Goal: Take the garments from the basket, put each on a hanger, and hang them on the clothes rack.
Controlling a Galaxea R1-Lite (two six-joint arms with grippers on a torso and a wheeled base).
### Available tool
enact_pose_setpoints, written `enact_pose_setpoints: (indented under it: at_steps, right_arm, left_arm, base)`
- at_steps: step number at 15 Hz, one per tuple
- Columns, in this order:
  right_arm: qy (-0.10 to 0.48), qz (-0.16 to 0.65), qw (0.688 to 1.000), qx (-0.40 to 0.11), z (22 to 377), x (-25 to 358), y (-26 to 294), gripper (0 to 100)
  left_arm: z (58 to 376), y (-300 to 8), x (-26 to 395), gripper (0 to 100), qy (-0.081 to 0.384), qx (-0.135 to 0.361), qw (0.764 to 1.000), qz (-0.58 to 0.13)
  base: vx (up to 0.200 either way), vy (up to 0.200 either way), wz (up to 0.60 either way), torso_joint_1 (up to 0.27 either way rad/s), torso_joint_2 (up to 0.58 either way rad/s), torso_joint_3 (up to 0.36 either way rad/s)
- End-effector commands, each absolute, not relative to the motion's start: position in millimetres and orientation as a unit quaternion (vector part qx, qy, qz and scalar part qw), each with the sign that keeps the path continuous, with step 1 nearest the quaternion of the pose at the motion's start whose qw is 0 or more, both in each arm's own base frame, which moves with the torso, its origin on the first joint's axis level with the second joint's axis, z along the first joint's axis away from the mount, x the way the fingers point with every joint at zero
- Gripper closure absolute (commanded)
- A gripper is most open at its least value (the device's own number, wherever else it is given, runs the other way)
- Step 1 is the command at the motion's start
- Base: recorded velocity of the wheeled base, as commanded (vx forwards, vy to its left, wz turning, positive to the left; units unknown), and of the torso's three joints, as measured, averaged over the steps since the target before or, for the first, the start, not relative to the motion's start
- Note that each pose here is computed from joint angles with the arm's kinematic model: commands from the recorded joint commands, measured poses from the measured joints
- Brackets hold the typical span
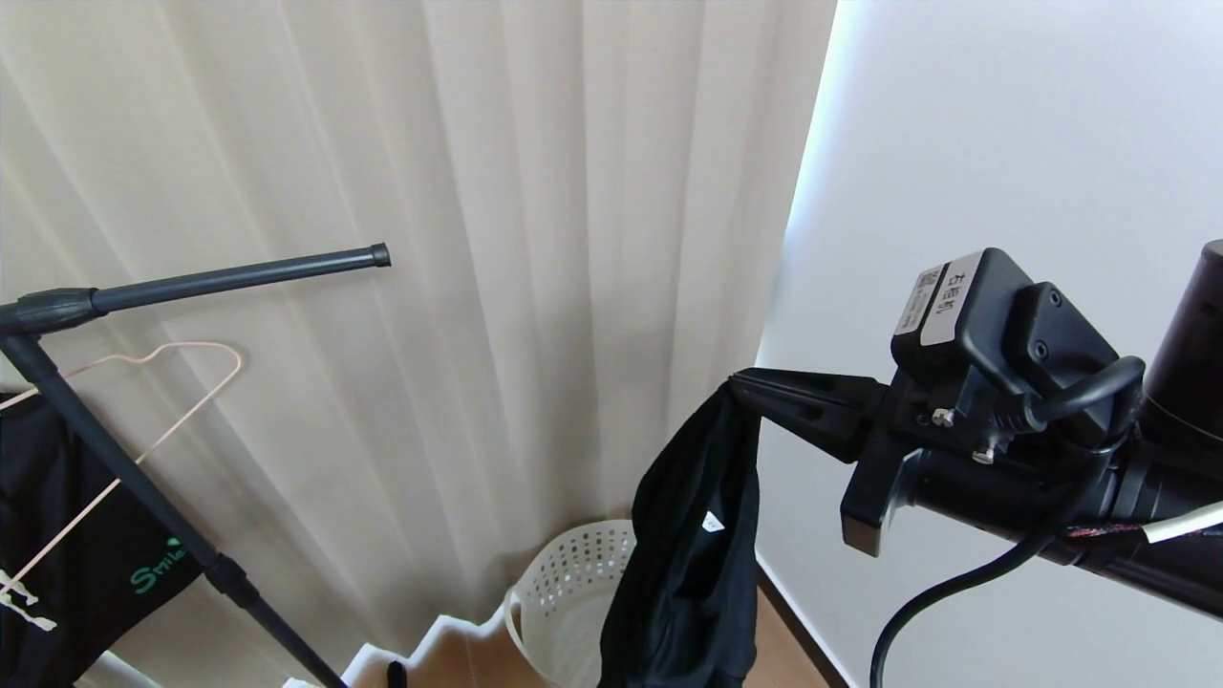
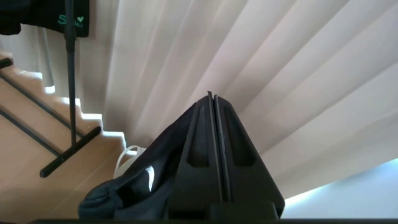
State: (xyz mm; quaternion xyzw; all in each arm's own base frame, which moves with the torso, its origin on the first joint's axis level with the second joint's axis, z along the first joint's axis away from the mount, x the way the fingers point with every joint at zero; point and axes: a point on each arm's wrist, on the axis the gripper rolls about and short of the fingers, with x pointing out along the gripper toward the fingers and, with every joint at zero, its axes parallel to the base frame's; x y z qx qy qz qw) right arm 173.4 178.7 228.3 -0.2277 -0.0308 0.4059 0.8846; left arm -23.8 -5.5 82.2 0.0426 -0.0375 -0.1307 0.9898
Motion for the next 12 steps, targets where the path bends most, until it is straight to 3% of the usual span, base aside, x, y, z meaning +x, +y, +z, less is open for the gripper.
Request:
enact_pose_setpoints:
  at_steps: [1, 7, 8, 12]
  right_arm:
    - [-0.031, 0.406, 0.884, -0.228, 228.3, 173.6, 179.0, 100]
    - [-0.032, 0.406, 0.884, -0.228, 228.7, 173.4, 178.8, 100]
    - [-0.032, 0.406, 0.884, -0.228, 228.7, 173.4, 178.8, 100]
    - [-0.033, 0.406, 0.885, -0.227, 229.3, 173.2, 178.5, 100]
  left_arm:
    - [82.2, -5.5, -23.7, 0, -0.037, 0.044, 0.99, -0.131]
    - [82.2, -5.5, -23.7, 0, -0.037, 0.043, 0.99, -0.132]
    - [82.2, -5.5, -23.7, 0, -0.037, 0.043, 0.99, -0.132]
    - [82.2, -5.5, -23.7, 0, -0.037, 0.043, 0.99, -0.132]
  base:
    - [0.0, 0.0, 0.6, 0.002, 0.0, 0.002]
    - [0.0, 0.0, 0.6, 0.006, 0.0, 0.002]
    - [0.0, 0.0, 0.0, 0.0, 0.0, 0.0]
    - [0.0, 0.2, 0.0, 0.005, 0.0, 0.001]
